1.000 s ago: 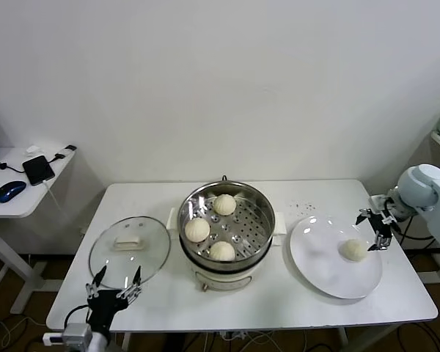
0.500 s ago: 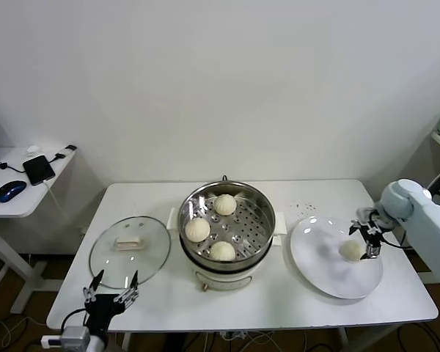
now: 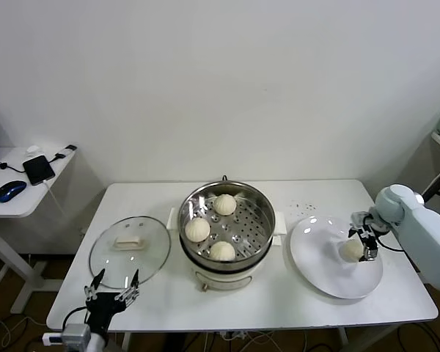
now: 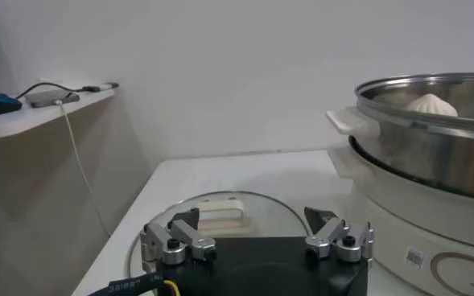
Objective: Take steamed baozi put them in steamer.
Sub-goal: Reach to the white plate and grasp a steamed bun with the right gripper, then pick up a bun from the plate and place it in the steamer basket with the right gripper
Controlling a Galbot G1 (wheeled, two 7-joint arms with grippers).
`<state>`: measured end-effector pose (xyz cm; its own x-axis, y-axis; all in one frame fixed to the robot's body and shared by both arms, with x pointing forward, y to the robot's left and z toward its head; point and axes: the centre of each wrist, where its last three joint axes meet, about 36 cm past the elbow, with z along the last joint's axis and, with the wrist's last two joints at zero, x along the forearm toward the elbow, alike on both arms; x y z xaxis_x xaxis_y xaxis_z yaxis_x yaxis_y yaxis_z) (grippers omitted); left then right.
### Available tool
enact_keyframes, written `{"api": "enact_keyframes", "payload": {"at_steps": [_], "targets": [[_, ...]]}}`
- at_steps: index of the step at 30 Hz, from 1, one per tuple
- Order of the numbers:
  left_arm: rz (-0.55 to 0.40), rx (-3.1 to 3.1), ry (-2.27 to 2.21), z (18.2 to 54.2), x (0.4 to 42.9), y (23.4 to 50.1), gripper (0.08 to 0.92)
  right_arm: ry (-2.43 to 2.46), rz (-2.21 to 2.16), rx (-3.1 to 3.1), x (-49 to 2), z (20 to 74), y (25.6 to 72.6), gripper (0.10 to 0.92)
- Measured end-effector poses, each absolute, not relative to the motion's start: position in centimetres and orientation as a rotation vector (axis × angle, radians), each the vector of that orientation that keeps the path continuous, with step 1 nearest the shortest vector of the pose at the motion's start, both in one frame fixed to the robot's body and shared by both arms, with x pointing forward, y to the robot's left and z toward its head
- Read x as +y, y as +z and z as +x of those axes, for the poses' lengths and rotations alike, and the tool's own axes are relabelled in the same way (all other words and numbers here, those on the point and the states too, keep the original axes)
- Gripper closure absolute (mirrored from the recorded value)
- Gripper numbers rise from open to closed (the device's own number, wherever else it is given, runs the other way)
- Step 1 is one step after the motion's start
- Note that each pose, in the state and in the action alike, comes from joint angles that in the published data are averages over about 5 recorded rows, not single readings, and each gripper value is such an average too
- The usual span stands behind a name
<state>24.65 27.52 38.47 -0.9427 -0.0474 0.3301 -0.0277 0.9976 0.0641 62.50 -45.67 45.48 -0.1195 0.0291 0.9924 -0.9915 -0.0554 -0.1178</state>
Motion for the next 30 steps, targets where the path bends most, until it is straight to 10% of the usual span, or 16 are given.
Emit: {"api": "enact_keyframes", "payload": {"at_steps": [30], "targets": [[0.049, -2.814, -0.081, 25.3, 27.2, 38.2, 0.177, 1.333, 1.143, -1.282, -45.8, 62.9, 48.7, 0.484]]}}
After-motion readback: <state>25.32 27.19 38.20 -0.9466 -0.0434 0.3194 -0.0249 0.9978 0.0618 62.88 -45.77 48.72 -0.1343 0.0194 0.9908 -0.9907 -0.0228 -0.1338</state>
